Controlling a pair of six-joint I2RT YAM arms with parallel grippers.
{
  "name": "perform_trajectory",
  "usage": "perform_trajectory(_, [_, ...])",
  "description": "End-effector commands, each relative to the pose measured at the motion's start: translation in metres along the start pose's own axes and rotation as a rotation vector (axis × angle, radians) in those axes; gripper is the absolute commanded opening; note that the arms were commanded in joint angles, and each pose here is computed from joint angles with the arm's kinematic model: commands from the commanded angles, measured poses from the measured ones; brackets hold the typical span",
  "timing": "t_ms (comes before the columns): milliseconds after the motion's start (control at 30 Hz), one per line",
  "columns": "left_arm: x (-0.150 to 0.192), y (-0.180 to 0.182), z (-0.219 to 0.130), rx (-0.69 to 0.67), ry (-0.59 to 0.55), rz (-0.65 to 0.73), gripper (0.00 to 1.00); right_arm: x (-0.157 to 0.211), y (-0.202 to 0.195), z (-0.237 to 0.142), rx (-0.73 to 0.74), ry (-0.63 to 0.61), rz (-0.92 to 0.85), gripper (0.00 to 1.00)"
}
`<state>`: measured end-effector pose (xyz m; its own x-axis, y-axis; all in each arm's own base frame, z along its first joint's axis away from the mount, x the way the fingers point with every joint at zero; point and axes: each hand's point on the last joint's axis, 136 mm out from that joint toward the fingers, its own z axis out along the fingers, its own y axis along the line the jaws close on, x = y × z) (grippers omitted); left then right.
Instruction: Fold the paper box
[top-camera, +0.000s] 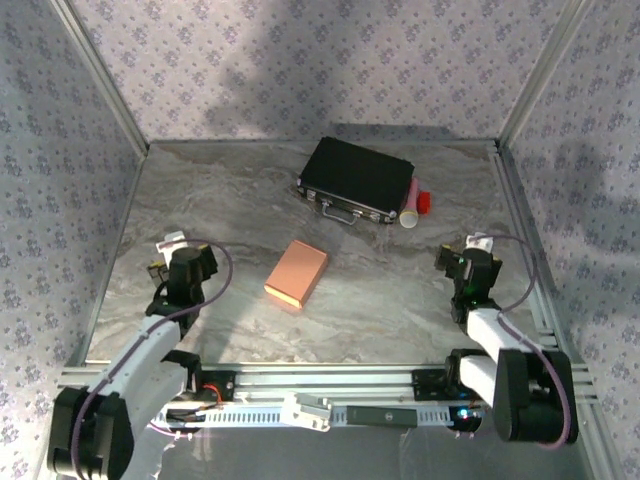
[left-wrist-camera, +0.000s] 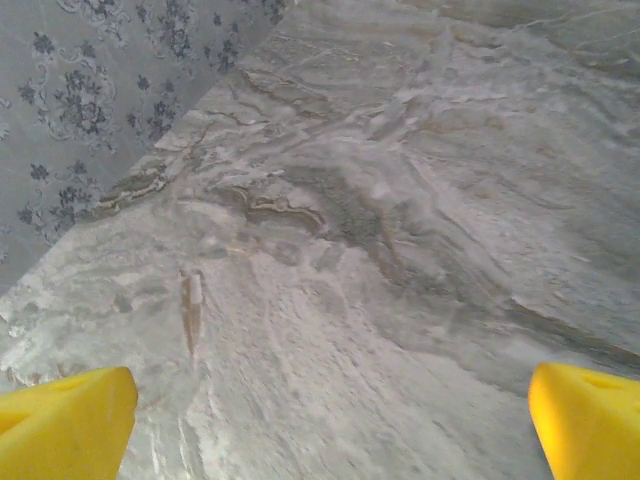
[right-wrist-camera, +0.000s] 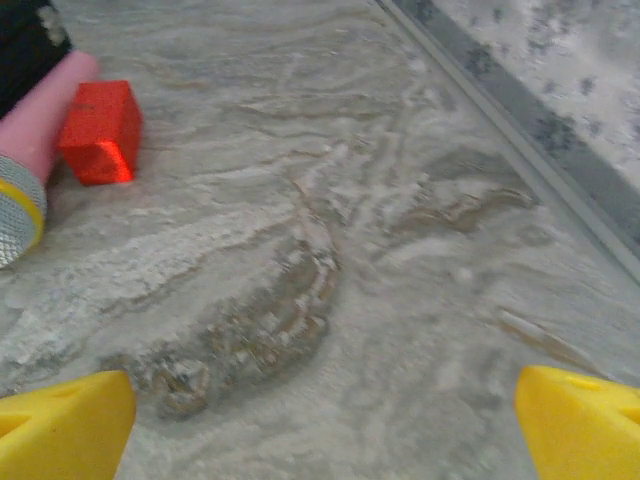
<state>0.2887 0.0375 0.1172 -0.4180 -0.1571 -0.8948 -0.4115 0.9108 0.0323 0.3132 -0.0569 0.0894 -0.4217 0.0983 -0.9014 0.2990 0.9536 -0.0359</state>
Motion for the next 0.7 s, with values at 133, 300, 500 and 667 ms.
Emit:
perform_trajectory(133, [-0.027, -0.028, 0.037, 0.153, -0.123, 0.067, 1.00, -0.045, 0.028, 0.012, -0.116, -0.189, -0.051, 0.99])
perform_trajectory(300, [-0.031, -0.049, 0.054, 0.219, -0.110, 0.085, 1.00, -0.035, 0.044, 0.024, -0.166, -0.194, -0.079, 0.99])
perform_trajectory(500, [-0.036, -0.054, 0.065, 0.215, -0.121, 0.119, 1.00, -0.024, 0.061, 0.035, -0.196, -0.165, -0.146, 0.99])
perform_trajectory(667, [-0.032, -0.052, 0.070, 0.204, -0.182, 0.114, 1.00, -0.023, 0.056, 0.045, -0.179, -0.125, -0.118, 0.99])
